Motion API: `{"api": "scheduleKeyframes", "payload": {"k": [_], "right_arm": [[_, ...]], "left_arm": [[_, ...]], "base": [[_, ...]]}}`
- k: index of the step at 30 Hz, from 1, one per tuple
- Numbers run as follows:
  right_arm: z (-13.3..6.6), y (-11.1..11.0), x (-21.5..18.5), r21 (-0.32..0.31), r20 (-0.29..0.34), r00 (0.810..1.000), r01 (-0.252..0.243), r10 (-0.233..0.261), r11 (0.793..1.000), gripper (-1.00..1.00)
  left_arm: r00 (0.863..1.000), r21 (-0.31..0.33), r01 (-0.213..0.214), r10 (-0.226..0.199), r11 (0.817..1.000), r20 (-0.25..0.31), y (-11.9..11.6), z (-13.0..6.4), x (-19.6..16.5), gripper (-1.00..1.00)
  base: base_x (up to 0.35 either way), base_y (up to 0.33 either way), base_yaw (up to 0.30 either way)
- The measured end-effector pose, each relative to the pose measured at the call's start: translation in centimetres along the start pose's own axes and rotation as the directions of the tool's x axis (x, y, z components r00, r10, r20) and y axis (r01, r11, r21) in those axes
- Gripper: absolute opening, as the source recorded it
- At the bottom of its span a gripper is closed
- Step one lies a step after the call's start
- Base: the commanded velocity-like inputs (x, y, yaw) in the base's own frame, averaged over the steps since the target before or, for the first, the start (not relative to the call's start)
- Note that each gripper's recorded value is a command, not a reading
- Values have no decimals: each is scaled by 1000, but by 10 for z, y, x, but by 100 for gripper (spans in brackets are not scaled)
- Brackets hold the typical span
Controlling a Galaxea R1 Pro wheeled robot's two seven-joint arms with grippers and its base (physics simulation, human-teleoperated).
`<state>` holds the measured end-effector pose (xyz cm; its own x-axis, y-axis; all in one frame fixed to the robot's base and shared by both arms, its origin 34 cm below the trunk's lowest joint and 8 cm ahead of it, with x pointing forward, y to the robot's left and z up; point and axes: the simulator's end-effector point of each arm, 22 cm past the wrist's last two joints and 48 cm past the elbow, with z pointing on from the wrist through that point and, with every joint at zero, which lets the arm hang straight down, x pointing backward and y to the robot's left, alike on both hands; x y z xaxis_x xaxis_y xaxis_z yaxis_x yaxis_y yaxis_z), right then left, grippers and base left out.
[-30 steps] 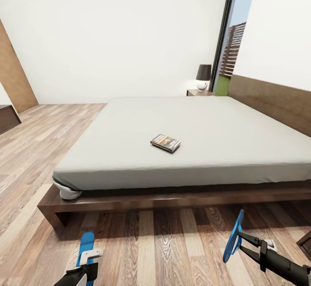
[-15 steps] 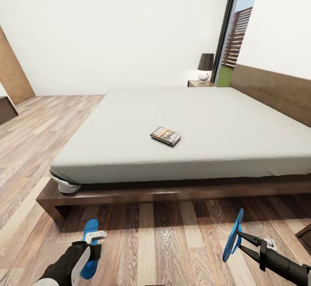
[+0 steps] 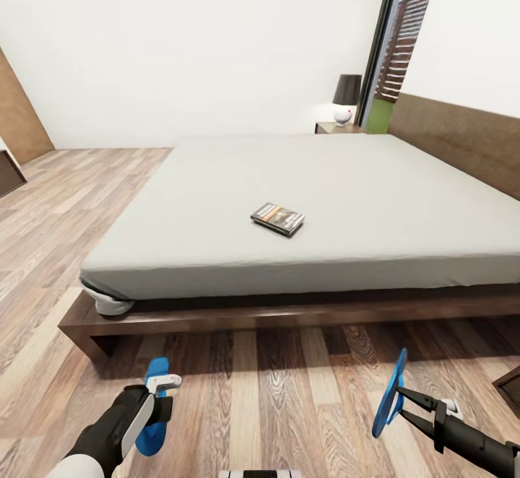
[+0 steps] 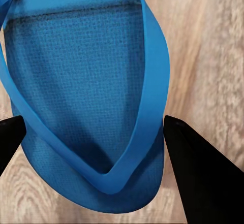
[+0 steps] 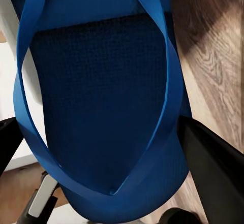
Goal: In the bedroom, move the book from the bed onto either nightstand, and place the two sandals side by side next to the bed.
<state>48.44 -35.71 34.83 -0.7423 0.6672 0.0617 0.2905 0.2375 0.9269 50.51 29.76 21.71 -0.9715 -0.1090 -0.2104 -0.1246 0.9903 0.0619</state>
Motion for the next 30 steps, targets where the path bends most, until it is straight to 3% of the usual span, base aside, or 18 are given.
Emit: {"api": "scheduleKeyframes", "payload": {"k": [30], "right_arm": [[6,-54,14,83,-26,996,-84,86,993,-100]], "left_arm": [[995,-8,-7,7,1000,-95,-1,44,42,-100]], "base": [[0,0,0]]}}
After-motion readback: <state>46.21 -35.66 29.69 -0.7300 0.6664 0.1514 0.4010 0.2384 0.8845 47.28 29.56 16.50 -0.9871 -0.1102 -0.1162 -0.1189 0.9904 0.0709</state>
